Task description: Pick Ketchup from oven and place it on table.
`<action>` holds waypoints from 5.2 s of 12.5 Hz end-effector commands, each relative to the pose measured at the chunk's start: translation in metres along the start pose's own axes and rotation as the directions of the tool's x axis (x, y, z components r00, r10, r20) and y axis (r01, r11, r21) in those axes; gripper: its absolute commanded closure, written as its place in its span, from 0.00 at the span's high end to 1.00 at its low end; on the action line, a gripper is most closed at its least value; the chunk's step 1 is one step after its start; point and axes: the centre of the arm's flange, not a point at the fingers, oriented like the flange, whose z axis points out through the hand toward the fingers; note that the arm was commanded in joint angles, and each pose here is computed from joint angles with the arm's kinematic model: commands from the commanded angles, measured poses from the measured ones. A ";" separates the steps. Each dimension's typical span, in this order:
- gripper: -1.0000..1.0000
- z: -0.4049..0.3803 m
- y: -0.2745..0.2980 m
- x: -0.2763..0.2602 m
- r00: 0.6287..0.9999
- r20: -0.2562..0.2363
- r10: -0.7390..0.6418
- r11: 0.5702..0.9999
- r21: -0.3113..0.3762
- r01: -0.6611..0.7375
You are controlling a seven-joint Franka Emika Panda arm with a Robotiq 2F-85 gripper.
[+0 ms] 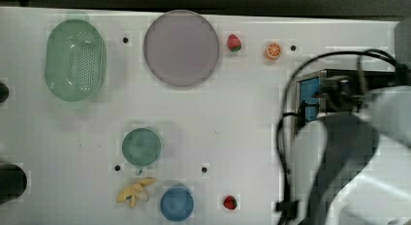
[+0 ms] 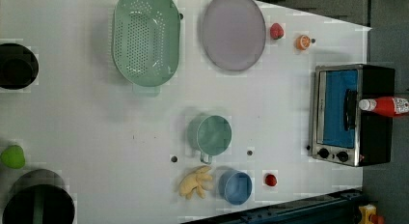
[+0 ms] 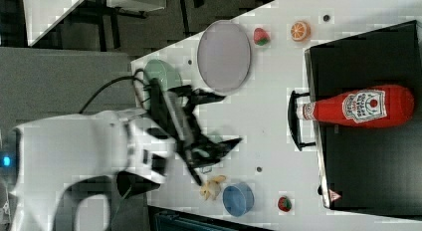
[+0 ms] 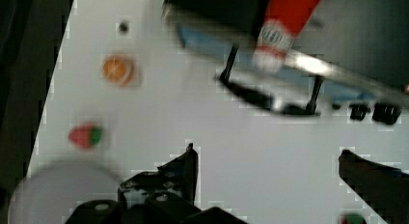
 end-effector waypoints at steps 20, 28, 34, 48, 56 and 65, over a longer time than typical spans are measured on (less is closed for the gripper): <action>1.00 0.168 0.062 0.159 0.933 -0.115 0.342 0.936 -0.046 -0.348; 0.64 0.140 0.044 0.154 0.942 -0.099 0.321 0.945 -0.032 -0.325; 0.64 0.024 -0.045 0.064 0.993 -0.013 0.116 0.993 0.019 -0.115; 0.64 0.029 -0.151 -0.188 0.928 0.125 -0.350 0.931 -0.060 0.359; 0.64 0.182 -0.111 -0.226 0.913 0.146 -0.380 0.907 -0.133 0.399; 0.77 0.325 -0.077 -0.221 0.926 0.128 -0.354 0.900 -0.222 0.375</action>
